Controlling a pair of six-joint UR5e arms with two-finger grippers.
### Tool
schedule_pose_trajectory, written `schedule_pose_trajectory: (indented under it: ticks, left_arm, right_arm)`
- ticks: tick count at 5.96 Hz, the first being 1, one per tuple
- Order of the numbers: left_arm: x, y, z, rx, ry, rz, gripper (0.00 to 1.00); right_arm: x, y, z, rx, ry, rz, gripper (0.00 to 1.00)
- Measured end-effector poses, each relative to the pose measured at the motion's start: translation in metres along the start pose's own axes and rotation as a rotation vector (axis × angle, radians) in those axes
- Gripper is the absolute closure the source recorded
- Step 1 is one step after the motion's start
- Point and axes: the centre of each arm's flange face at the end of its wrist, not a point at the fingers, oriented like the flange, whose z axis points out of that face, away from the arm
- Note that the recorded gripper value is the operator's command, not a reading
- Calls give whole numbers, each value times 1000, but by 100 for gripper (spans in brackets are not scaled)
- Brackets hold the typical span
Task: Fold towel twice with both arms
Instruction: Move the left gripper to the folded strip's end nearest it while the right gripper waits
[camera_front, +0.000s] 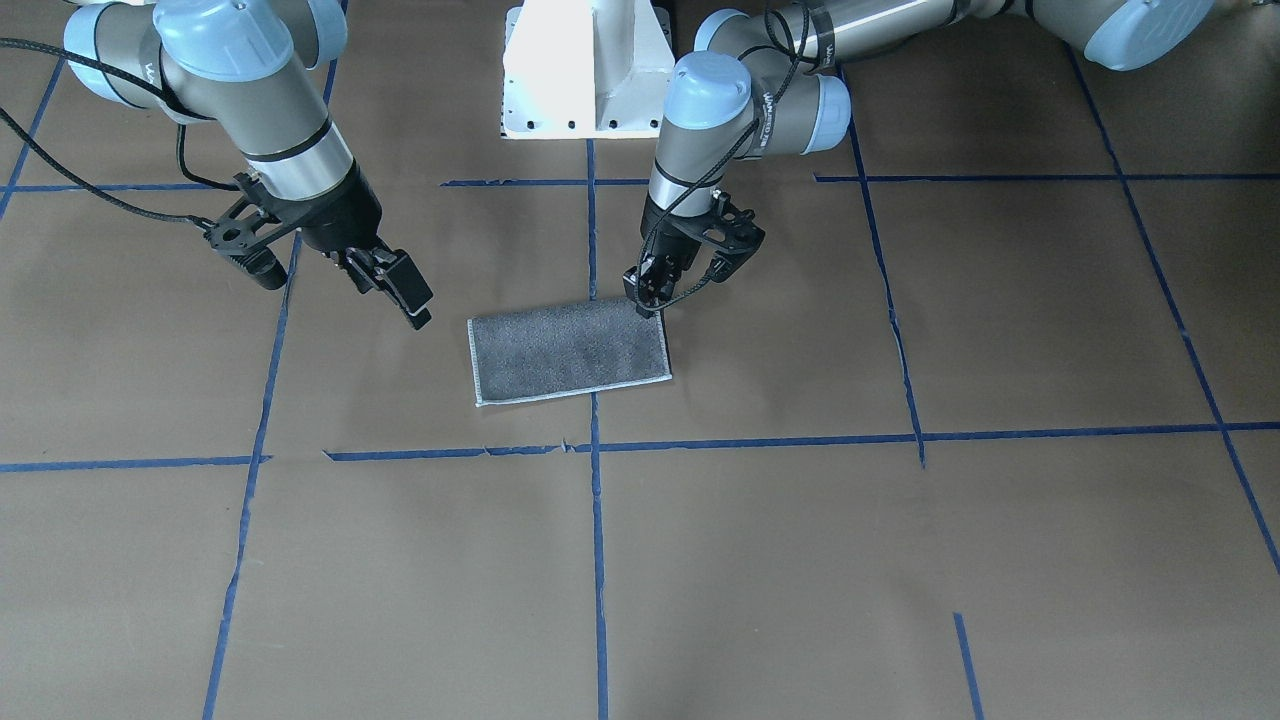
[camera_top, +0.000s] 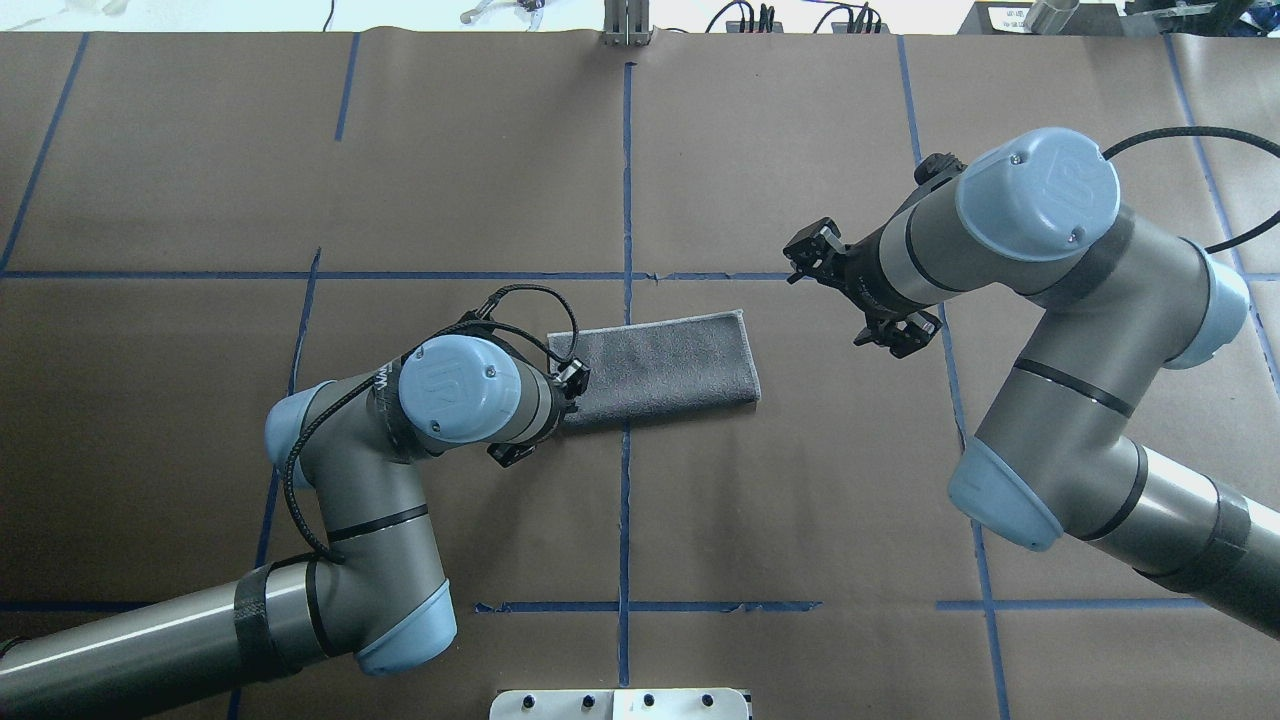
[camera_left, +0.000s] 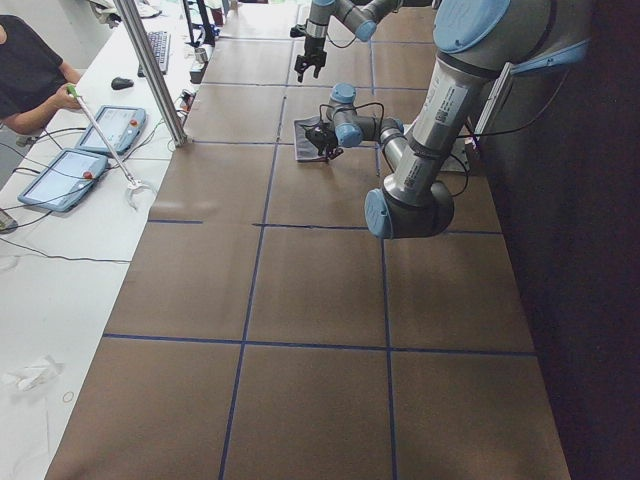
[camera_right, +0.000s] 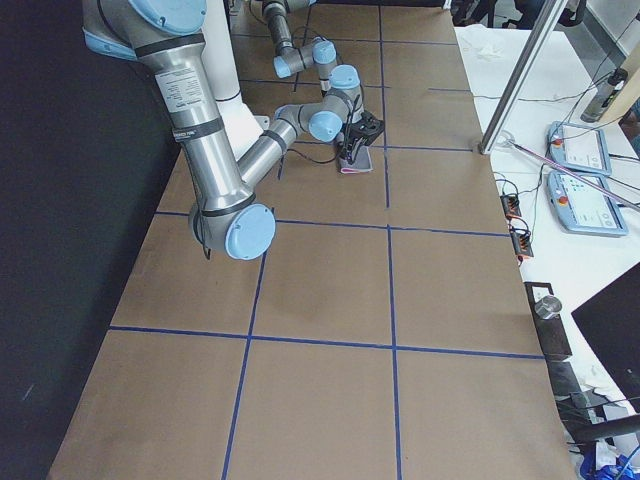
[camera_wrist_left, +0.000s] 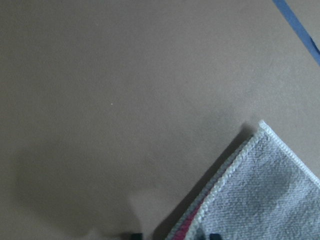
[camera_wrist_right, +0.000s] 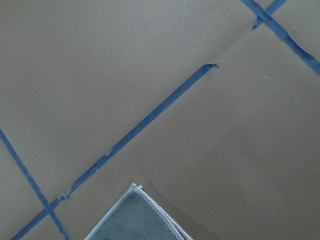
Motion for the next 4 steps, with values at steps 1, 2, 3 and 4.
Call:
schedule_pose_trajectory:
  ticks: [1,2,3,4]
  left_arm:
    - [0,0,0,0,0,0,98]
    - [0,0,-1,-1,0,1,99]
    - [0,-1,-2,0,1,5,99]
    - [1,-5,-4,5,2,13,99]
  right_arm:
    - [0,0,0,0,0,-1,1]
    - [0,0,0,0,1,-1,1]
    - [0,0,0,1,2,-1,1]
    - [0,-1,0,1,1,-1,1]
